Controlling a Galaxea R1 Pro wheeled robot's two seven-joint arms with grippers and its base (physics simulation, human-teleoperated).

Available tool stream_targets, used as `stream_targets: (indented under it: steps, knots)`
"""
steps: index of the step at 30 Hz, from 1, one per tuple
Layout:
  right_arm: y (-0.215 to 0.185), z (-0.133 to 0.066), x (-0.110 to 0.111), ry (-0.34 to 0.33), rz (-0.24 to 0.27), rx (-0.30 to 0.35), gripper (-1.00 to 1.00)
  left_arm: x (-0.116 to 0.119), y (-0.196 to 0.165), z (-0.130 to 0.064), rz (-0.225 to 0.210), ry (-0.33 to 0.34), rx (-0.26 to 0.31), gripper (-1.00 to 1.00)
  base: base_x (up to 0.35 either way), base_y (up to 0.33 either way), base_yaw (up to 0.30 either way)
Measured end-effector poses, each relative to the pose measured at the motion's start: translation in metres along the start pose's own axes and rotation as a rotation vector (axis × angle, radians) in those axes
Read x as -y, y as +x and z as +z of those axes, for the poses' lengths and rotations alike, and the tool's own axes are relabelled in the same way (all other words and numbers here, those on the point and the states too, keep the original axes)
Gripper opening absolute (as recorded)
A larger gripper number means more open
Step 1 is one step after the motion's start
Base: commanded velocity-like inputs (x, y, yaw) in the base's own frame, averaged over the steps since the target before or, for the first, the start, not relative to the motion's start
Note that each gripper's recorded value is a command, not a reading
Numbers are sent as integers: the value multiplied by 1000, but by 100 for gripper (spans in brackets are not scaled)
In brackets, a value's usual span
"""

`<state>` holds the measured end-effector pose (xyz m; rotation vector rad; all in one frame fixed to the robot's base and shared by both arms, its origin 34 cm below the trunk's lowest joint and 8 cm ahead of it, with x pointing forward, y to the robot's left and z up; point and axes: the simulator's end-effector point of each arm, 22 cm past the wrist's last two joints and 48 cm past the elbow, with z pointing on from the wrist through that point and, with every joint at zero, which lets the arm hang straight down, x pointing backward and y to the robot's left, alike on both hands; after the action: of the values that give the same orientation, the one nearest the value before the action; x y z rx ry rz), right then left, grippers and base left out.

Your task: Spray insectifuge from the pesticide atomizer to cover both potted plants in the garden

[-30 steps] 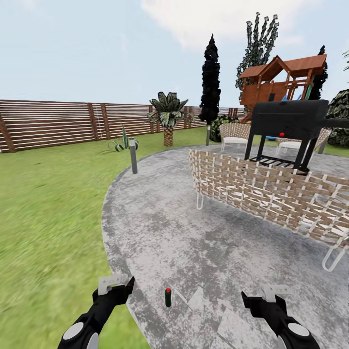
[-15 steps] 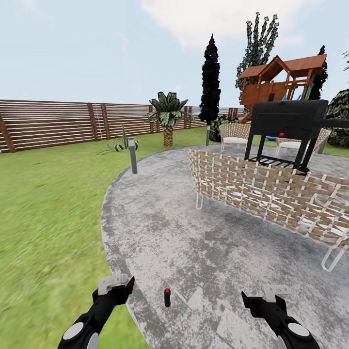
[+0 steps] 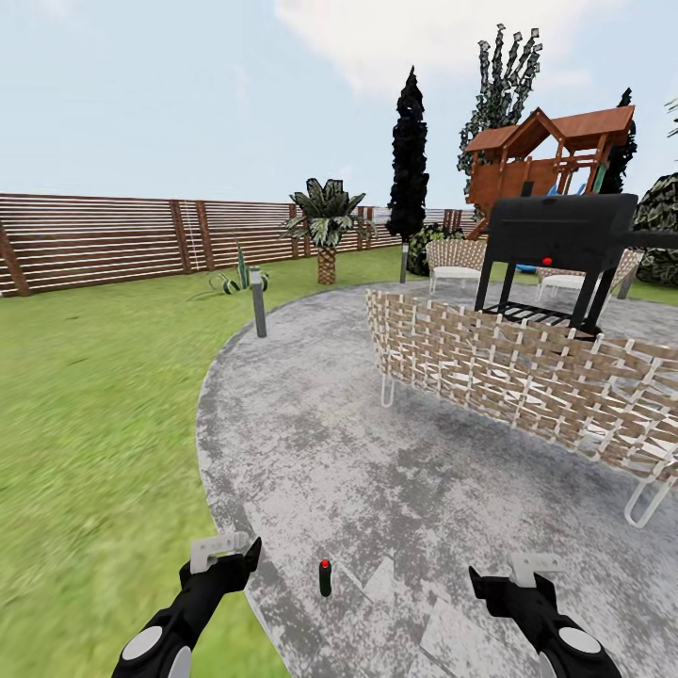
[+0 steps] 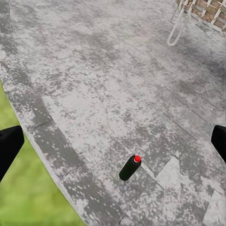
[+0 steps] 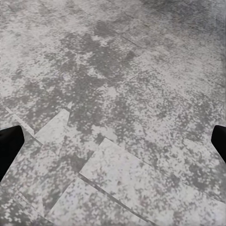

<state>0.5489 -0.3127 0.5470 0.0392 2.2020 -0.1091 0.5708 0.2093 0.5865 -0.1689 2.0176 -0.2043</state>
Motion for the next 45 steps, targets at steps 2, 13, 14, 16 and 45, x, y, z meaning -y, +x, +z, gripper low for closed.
stream_targets:
  steps: [2, 13, 14, 16, 45]
  knots:
    - [0, 0, 0, 0, 0, 0, 100, 0, 0, 0, 0, 0, 0, 100, 0, 0, -22]
    - [0, 0, 1, 2, 1, 0, 100, 0, 0, 0, 0, 0, 0, 100, 0, -59, -2]
    - [0, 0, 1, 2, 1, 0, 100, 0, 0, 0, 0, 0, 0, 100, 0, -140, 0]
    - [0, 0, 1, 2, 1, 0, 100, 0, 0, 0, 0, 0, 0, 100, 0, -155, 0]
    - [0, 0, 1, 2, 0, 0, 100, 0, 0, 0, 0, 0, -1, 100, 0, -23, 133]
